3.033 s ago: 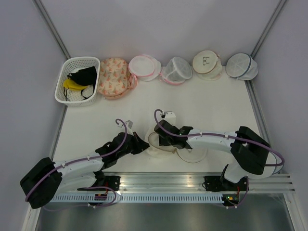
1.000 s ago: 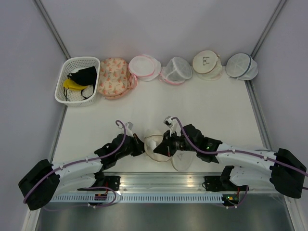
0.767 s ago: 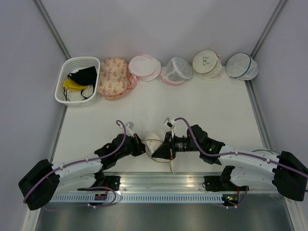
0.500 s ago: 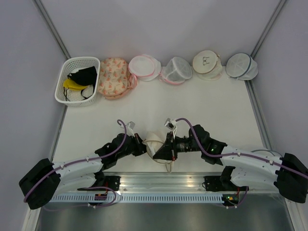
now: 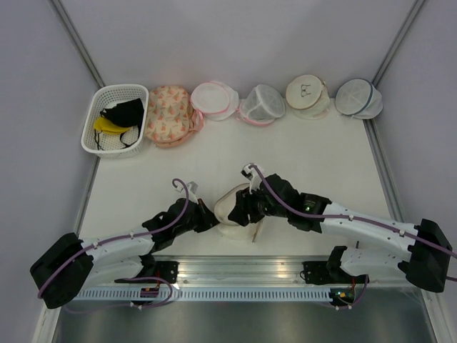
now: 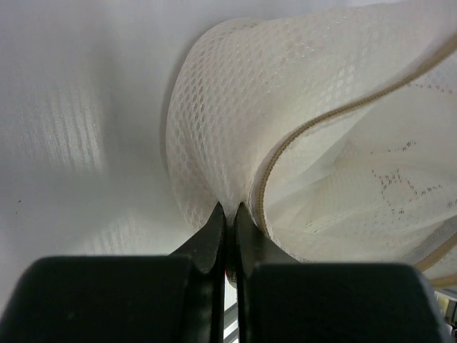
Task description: Unzip the laundry bag and remove the bra
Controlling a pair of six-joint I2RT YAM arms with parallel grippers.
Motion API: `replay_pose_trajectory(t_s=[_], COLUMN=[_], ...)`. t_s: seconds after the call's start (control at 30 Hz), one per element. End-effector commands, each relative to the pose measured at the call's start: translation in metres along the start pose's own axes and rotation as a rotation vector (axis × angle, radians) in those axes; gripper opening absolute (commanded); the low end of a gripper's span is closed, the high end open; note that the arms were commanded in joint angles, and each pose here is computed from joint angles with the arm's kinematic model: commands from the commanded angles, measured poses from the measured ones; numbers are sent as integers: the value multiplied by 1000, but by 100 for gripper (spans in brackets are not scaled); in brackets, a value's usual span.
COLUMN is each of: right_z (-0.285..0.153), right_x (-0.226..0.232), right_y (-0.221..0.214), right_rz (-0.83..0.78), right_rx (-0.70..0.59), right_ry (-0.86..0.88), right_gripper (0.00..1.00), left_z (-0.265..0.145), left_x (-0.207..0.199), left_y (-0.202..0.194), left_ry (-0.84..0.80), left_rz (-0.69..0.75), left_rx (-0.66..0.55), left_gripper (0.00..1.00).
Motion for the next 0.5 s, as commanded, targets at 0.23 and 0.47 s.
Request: replay_pose_trajectory(t_s=[0.23, 0.47], right_z=[42, 73], right_x=[-22, -41], right_y=[9, 9], right_rz=[95, 88], right_rx=[28, 39], right_ry=[-399, -631], right_gripper=[57, 50], left_z=[3, 5], left_x=[-8, -11], left_y=[7, 7], left_ry=[-21, -33], left_rz=[-4, -5], left_rx=[-33, -24], left_gripper=[2, 2])
Point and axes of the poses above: each gripper's point midway between its finger pads, its own z axis out along the fingers, its own x axis along the line the jaws close on, y = z × x, the point moved 10 cm from there along -z, back along the fingers, and after that the axes turned 1 degree about -z, right-handed, at the moved point
